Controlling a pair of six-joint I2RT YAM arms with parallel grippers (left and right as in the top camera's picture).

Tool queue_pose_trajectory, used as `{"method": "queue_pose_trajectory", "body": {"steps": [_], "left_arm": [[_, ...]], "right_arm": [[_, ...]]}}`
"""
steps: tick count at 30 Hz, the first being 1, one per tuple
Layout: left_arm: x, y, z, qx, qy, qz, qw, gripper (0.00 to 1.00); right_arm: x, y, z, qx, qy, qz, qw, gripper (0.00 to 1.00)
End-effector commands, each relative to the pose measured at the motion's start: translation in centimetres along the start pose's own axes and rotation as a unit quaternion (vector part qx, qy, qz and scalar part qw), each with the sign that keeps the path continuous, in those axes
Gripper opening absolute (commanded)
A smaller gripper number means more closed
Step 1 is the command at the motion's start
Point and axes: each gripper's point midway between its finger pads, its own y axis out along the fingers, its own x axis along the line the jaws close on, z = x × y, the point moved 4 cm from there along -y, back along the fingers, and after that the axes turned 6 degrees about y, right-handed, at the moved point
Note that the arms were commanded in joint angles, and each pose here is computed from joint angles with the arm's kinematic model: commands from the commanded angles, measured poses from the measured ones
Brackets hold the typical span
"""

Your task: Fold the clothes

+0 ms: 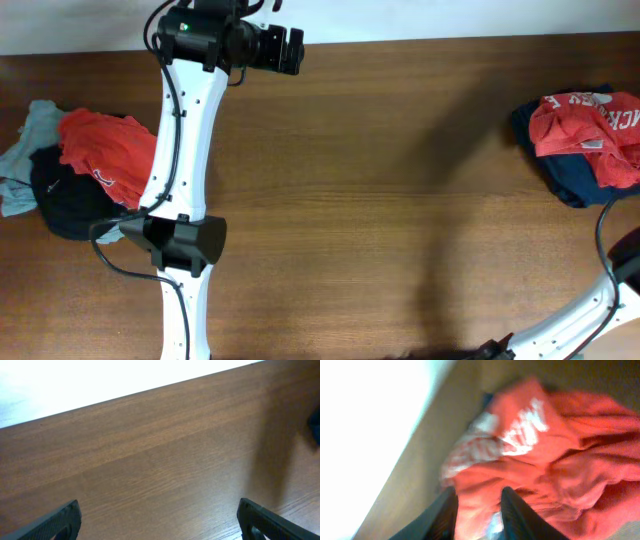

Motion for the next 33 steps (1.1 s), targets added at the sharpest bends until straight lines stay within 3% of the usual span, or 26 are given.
{"method": "queue_pose_trajectory", "body": {"steps": [1,5,8,10,16,22,33], "left_arm": [[0.0,-2.1,-1.5,-0.037,0.010,-0.008,0.999,0.99],[-0.2,-6.6,-2.7,-0.079,0.014,-0.016,0.997,0.99],[-0.3,-11.0,-2.7,-0.103,0.012,-0.024,0.994,0.99],[-0.2,-13.7,-2.3,-0.112,0.010,-0.030,0.993,0.99],[-0.3,-17.2,-1.2,-0.115,0.004,-0.037,0.993,0.99],[-0.5,-16.8,-0.3,-0.092,0.000,-0.030,0.995,0.99],[-0.6,-16.6,0.9,-0.063,-0.006,-0.027,0.998,0.99]], "right_arm": [[9.8,-7.9,1.4,-0.037,-0.076,-0.078,0.993,0.44],[16.2,-14.2,5.9,-0.042,-0.126,-0.105,0.986,0.65],[19.1,-17.8,9.9,-0.035,-0.171,-0.117,0.978,0.92],[20.2,-20.0,13.0,-0.026,-0.182,-0.105,0.977,0.99],[25.1,-24.8,19.5,-0.029,-0.271,-0.168,0.947,0.99],[28.8,-27.2,25.6,0.015,-0.340,-0.244,0.908,0.99],[29.5,-26.4,26.4,0.035,-0.348,-0.253,0.902,0.99]]}}
